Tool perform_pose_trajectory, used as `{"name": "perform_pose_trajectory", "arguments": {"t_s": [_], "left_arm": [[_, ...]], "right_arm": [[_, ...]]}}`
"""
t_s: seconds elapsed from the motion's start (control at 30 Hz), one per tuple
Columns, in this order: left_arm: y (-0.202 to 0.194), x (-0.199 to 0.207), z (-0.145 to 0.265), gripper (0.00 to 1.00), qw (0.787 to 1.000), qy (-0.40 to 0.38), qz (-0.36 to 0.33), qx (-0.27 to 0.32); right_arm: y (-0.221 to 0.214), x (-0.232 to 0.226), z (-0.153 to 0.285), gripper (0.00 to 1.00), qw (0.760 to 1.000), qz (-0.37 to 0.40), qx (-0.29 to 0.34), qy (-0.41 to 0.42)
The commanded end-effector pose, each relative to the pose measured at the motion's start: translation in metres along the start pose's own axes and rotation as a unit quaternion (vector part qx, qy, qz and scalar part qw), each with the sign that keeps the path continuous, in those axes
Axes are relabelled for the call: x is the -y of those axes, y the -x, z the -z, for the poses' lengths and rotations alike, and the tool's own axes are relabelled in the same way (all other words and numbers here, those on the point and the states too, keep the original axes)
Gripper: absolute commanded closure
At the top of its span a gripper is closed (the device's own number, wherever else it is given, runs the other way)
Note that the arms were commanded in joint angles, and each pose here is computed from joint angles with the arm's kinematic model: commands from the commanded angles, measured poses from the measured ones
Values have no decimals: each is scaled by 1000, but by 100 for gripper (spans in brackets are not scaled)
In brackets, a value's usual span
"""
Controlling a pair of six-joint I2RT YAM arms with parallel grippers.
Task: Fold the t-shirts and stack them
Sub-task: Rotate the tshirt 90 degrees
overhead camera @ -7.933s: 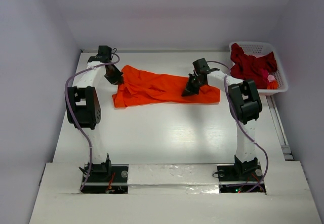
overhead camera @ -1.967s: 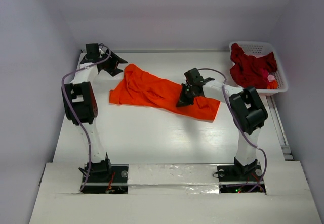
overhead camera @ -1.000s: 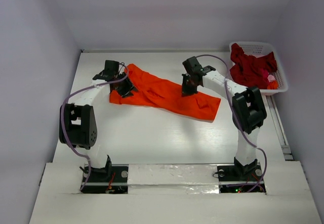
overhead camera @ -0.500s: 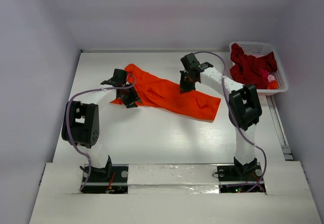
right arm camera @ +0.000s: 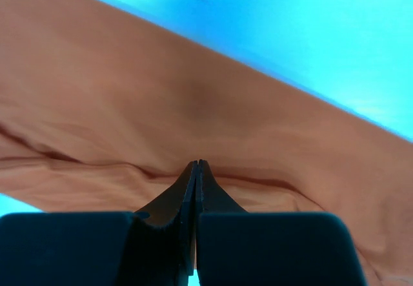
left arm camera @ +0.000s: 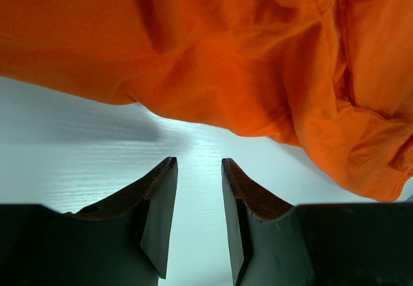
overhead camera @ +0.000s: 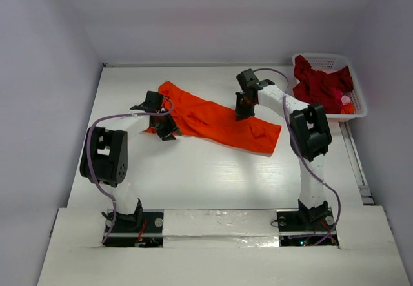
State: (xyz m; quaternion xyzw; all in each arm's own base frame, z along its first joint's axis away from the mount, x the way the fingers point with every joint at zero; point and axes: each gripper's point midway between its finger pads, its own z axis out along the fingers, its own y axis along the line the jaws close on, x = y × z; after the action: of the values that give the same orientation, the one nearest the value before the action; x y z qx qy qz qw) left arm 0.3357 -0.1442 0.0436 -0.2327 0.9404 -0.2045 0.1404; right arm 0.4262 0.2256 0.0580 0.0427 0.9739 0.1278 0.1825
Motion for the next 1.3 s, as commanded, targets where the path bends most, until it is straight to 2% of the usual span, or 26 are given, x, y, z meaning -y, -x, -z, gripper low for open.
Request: {"name": "perform_pose_trajectory", "arguments": {"t_s": [0.0, 0.37, 0.73, 1.1, 1.27], "left_arm": [[7, 5, -1, 69, 1000, -4, 2, 5], [20, 14, -1, 70, 1000, -2, 2, 14], [25, 16, 0, 70, 1000, -4, 5, 15], [32, 13, 2, 70, 1000, -2, 9, 17], [32, 12, 1, 70, 1000, 1, 7, 18]], "right_arm": [[6, -6, 25, 100, 999, 12, 28, 18], [-22, 7, 49, 100, 999, 5, 32, 24], [-54, 22, 39, 100, 1000, 0, 5, 20], [-50, 22, 32, 100, 1000, -12, 6, 12], [-50, 39, 21, 100, 999, -38, -2, -5]]}}
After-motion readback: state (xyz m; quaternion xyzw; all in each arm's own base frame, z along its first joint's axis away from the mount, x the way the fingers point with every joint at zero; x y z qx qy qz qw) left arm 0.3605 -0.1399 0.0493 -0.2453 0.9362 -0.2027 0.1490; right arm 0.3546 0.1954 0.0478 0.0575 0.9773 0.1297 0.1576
